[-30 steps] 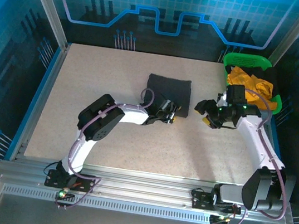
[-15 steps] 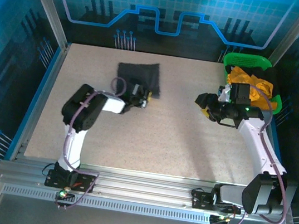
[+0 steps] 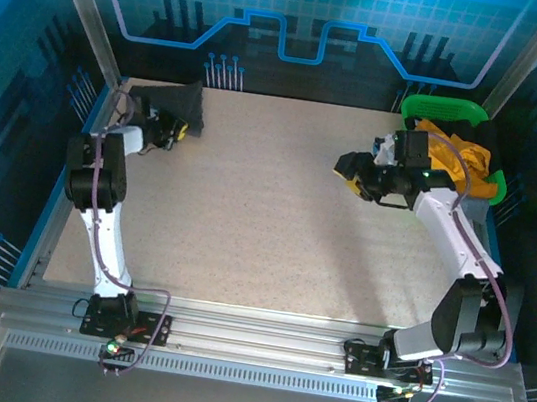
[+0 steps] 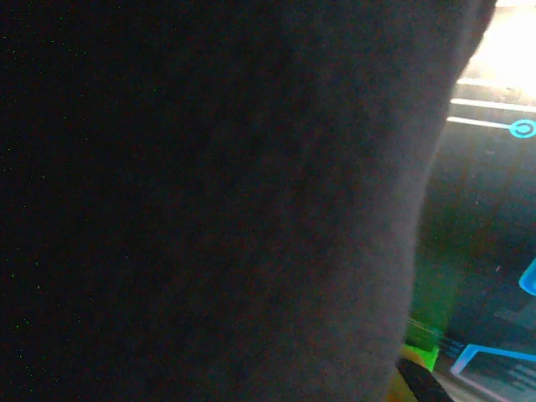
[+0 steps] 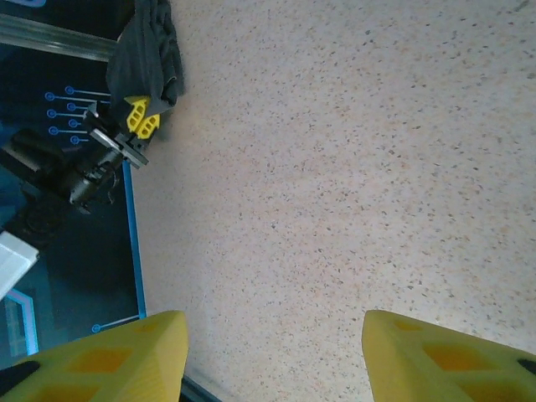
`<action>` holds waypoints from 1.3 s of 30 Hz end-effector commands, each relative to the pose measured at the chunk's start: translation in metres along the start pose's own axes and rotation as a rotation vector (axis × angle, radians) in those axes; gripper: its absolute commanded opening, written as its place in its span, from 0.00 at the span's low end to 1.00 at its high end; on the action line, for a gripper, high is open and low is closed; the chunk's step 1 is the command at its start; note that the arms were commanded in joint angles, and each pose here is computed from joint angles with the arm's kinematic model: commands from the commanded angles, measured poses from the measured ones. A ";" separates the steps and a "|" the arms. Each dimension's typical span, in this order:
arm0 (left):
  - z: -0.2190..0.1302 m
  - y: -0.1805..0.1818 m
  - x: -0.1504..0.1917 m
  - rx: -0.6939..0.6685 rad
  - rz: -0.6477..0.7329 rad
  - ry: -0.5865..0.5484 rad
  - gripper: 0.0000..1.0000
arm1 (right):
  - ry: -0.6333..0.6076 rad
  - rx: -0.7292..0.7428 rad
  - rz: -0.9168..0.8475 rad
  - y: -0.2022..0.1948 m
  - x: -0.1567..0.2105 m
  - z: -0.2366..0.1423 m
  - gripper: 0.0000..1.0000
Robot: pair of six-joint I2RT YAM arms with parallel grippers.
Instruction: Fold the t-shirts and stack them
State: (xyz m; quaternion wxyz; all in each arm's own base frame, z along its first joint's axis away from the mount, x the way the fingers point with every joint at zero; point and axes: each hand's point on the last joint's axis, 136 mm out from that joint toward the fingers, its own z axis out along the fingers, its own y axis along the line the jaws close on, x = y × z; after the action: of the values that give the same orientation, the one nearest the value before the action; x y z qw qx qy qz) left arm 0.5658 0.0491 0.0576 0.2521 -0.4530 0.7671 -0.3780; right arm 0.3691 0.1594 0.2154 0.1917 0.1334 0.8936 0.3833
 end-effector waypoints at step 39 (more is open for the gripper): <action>-0.261 -0.011 0.115 -0.446 0.807 -0.679 0.99 | -0.434 0.548 -0.189 -0.067 -0.061 -0.088 1.00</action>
State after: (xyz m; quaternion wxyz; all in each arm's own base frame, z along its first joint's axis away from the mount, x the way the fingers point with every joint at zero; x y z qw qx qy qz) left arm 0.3484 0.0063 0.2237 0.4786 -0.3228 0.8157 -0.0367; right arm 0.3947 0.0803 0.2810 0.3873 0.1682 0.8843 0.1995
